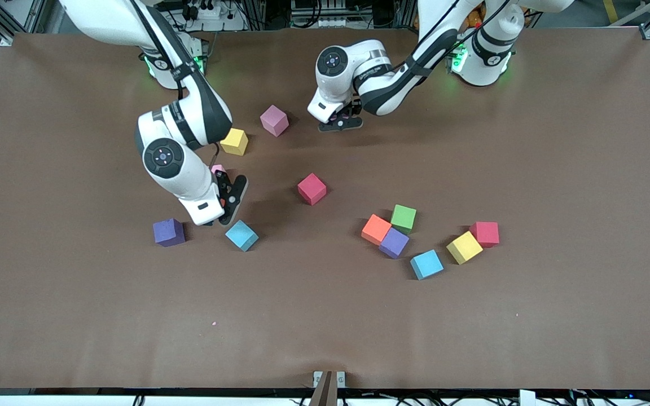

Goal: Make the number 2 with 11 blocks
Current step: 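Place the pink block with the left gripper while the right gripper lifts orange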

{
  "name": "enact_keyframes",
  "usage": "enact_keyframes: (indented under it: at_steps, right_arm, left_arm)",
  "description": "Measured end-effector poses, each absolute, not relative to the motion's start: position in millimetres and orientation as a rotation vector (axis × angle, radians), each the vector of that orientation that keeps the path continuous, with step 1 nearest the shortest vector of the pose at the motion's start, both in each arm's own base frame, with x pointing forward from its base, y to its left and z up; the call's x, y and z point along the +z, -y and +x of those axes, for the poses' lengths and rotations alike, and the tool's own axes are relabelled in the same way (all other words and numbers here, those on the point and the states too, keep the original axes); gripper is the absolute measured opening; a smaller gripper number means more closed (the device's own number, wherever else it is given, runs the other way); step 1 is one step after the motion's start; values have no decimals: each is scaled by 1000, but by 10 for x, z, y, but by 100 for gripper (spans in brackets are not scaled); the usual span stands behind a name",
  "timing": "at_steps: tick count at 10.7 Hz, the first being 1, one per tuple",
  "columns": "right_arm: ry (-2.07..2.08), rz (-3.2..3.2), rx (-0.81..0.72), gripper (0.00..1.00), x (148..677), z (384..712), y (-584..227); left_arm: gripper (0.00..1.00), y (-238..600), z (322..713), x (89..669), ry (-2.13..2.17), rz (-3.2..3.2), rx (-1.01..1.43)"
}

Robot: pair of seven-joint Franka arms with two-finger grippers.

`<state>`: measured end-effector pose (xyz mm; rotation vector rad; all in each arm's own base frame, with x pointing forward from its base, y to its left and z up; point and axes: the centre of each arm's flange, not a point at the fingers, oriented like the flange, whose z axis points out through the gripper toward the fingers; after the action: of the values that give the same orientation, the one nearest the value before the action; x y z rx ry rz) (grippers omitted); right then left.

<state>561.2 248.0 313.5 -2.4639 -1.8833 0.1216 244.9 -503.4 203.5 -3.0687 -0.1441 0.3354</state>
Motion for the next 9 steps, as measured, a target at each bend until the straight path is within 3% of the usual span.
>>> enact_keyframes:
  at_steps: [6,8,9]
  right_arm:
    - [2102,-2266,149,63,3174,5444,-2762]
    - [2142,-2228,157,63,3148,5321,-2962]
    - [2146,-2224,159,63,3143,5308,-2979]
  left_arm:
    - [64,5061,2436,1948,-22,-3079,221]
    - [77,5065,2466,1952,-17,-3086,217]
    - [93,5064,2517,1977,-7,-3092,209]
